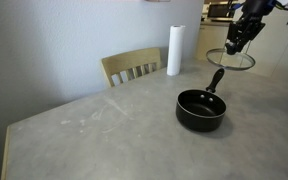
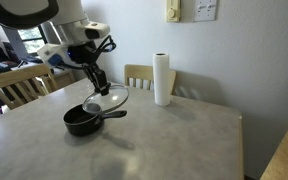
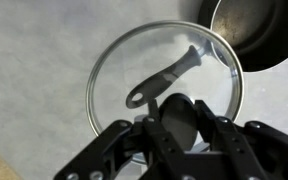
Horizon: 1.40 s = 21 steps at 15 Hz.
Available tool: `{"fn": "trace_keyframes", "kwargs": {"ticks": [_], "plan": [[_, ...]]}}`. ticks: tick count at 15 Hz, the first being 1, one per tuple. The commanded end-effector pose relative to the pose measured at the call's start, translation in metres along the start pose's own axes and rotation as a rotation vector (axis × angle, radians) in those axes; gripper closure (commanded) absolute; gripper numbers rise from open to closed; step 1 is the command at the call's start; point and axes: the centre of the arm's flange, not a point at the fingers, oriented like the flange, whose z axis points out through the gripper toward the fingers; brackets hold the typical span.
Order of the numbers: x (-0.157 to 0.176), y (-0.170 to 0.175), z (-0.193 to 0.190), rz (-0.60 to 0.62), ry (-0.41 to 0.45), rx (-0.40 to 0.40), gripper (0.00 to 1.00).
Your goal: Cover the pot with the lid on the table
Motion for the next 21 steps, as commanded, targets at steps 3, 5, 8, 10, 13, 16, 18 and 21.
{"fn": "trace_keyframes", "kwargs": {"ticks": [3, 5, 8, 10, 13, 16, 18, 21], "plan": [[-0.003, -0.035, 0.018, -0.035, -0.037, -0.007, 0.86], [-0.004, -0.040, 0.021, -0.057, -0.041, -0.020, 0.86], [-0.005, -0.045, 0.026, -0.076, -0.041, -0.043, 0.86], [-0.005, -0.053, 0.031, -0.054, -0.047, -0.043, 0.86], [-0.006, -0.070, 0.037, -0.010, -0.046, -0.037, 0.86], [-0.006, -0.081, 0.044, 0.040, -0.038, -0.026, 0.86], [-0.007, -0.090, 0.045, 0.068, -0.042, -0.025, 0.86], [-0.008, -0.097, 0.046, 0.095, -0.058, -0.021, 0.86]]}}
